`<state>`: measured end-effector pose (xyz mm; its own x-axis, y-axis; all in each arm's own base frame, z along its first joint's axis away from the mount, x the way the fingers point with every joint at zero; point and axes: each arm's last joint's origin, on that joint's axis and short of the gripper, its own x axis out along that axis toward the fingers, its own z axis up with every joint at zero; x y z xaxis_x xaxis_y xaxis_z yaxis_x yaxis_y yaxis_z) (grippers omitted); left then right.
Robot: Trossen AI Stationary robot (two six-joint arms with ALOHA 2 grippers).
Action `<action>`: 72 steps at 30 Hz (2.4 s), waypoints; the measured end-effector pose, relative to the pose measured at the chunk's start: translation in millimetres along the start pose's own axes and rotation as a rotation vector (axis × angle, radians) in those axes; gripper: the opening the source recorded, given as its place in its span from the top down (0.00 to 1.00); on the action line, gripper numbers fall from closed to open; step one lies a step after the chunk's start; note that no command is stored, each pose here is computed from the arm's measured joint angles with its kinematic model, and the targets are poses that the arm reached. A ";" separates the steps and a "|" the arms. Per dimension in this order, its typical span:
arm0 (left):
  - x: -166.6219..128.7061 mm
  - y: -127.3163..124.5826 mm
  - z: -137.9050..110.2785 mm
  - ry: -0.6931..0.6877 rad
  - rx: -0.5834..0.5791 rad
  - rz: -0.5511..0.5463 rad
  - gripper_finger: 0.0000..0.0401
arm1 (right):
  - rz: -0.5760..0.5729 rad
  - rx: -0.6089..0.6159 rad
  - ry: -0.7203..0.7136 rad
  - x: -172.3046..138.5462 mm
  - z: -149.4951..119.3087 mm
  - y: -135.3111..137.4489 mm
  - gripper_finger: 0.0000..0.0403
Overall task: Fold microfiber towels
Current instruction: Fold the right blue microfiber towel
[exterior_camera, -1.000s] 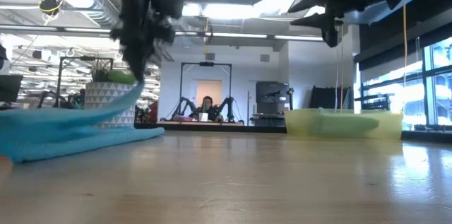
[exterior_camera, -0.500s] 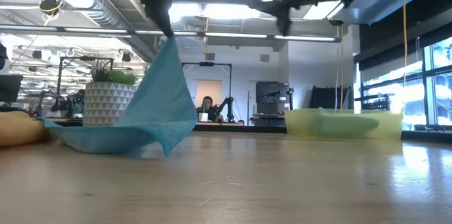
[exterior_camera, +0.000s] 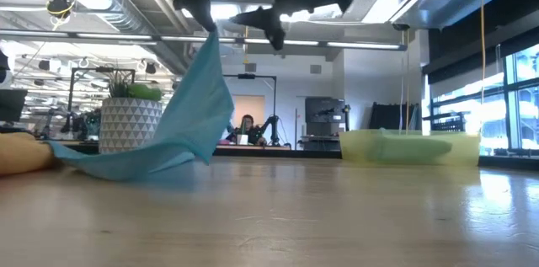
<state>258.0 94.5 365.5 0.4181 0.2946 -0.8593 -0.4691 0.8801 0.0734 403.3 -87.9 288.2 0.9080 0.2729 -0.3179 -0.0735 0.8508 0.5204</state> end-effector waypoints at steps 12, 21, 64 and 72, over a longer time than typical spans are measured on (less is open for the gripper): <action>-19.3 1.6 13.9 -0.111 -0.018 -0.010 1.00 | -0.086 0.066 0.086 18.0 -8.0 -9.6 0.50; -31.7 5.3 21.8 -0.180 -0.008 0.022 1.00 | -0.138 0.076 0.140 20.8 -23.1 -16.1 0.50; -85.2 -15.7 33.3 -0.353 -0.044 -0.050 1.00 | -0.212 -0.383 -0.131 -39.2 41.8 32.8 0.50; -85.2 -17.4 32.0 -0.344 -0.037 -0.041 1.00 | -0.256 -0.402 -0.215 -44.9 50.9 33.4 0.50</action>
<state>255.5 66.0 453.6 0.6718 0.3733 -0.6398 -0.4720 0.8814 0.0187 381.1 -94.6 360.2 0.9787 -0.0287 -0.2035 0.0476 0.9949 0.0890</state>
